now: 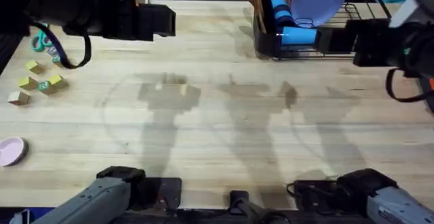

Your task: Pick up the spoon on the table one by one and put them onto the rack

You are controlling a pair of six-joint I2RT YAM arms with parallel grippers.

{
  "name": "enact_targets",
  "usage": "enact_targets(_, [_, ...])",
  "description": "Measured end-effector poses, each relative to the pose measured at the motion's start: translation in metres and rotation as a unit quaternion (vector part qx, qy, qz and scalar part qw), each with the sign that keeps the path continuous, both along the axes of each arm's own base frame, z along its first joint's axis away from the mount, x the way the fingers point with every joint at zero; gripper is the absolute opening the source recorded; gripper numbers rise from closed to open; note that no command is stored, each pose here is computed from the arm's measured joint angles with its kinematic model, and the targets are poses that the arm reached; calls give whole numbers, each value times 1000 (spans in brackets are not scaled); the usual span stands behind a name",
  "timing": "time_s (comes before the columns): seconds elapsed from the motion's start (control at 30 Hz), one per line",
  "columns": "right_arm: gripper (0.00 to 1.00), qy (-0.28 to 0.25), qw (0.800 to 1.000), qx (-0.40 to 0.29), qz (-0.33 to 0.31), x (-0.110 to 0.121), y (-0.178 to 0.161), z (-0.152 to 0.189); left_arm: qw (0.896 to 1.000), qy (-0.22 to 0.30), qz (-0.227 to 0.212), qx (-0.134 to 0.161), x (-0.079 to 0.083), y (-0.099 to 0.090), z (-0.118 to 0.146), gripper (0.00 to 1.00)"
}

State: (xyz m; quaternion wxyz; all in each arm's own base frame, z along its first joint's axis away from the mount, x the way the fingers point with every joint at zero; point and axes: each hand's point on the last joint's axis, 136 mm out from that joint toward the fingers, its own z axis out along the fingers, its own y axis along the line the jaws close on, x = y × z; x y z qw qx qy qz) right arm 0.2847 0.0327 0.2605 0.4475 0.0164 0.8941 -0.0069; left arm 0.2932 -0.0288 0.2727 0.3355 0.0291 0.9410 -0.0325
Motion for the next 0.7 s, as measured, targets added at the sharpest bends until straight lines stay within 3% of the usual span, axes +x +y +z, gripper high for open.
enact_targets(0.33, [995,118,992,42,5,-8,3,-32,1000,0,0,0,0,0,0,994])
enact_targets(0.7, [995,89,994,54,12,9,9,-18,1000,0,0,0,0,0,0,994])
